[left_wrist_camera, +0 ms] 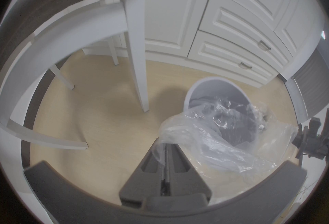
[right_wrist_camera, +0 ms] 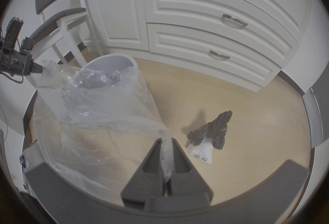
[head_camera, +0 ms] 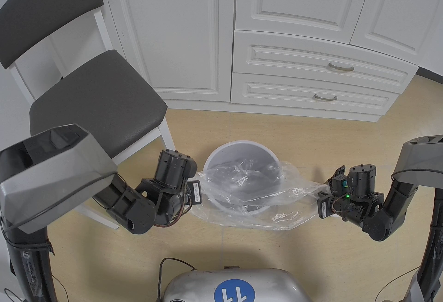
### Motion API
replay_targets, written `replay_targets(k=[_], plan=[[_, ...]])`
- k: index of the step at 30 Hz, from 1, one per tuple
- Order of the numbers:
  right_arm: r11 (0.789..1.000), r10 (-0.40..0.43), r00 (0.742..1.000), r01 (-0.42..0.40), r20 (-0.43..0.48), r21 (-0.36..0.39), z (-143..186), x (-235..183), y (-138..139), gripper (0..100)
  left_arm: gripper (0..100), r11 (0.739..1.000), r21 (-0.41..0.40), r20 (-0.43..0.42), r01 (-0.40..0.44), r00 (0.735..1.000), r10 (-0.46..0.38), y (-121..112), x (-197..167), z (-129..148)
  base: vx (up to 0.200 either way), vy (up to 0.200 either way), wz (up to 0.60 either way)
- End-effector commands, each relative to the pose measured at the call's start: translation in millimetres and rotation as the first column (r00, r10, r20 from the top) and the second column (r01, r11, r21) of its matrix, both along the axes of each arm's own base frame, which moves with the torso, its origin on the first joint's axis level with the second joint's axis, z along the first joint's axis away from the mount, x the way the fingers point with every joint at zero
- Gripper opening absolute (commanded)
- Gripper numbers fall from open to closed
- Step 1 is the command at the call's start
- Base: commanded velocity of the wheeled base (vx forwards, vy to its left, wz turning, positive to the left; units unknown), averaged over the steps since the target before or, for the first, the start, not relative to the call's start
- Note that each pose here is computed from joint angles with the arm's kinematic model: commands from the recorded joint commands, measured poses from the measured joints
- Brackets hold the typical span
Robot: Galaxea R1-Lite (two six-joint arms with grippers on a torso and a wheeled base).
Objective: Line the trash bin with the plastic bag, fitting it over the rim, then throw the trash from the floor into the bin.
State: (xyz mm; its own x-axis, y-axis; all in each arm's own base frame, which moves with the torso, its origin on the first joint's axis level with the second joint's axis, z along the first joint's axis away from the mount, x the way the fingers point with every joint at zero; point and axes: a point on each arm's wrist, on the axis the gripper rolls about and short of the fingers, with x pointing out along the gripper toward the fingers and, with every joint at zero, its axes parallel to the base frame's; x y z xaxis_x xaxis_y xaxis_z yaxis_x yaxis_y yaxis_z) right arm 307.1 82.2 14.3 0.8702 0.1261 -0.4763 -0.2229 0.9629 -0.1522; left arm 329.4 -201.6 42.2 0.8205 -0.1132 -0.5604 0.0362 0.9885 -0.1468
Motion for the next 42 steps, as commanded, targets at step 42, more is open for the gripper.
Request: replay_targets(k=[42], plan=[[0.999,-0.025,1.000,0.024,-0.008,-0.024,-34.0,9.8,5.6,0,0,1.000,0.006,0.044,-0.028,0.999,0.027,5.7,21.3,-35.5,0.000,0.000,0.00]])
